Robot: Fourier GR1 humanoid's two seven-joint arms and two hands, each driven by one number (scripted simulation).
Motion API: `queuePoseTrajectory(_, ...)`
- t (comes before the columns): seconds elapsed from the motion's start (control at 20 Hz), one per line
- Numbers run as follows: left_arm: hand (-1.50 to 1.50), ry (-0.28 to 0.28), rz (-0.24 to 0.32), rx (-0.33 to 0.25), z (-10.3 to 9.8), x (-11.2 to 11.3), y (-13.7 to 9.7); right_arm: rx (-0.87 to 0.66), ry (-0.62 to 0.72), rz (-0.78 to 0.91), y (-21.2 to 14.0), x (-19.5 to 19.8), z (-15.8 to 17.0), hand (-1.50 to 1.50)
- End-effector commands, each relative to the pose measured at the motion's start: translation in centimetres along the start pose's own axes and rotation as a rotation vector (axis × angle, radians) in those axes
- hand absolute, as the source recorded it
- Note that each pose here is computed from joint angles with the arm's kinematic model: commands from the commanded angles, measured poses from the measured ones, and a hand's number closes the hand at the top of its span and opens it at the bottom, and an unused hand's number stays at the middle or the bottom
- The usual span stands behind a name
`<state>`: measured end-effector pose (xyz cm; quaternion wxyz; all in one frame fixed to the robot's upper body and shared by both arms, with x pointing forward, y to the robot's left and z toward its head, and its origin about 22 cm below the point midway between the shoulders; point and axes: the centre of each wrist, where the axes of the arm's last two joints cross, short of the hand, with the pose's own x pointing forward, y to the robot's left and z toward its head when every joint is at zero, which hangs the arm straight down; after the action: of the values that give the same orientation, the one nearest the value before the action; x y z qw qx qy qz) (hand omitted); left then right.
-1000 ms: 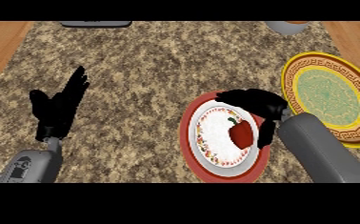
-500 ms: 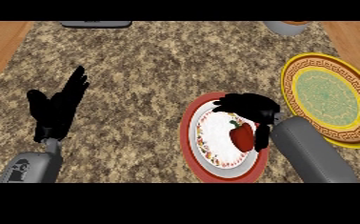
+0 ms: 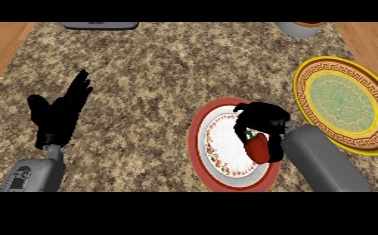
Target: Pick the bell pepper from the plate and place it in the plate
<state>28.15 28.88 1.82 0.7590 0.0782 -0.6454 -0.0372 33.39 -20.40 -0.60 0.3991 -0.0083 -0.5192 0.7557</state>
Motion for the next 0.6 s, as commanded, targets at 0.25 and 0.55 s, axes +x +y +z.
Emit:
queuePoseTrajectory(0.25,0.00,0.007,-0.014,0.015,1.0,-0.9,-0.4,-0.236,0.191,-0.149,1.4,2.6,0.3,1.50)
queuePoseTrajectory(0.55,0.00,0.000,0.003,0.023,0.5,0.2,0.7,-0.582,0.457,-0.166,0.3,5.6,0.4,1.50)
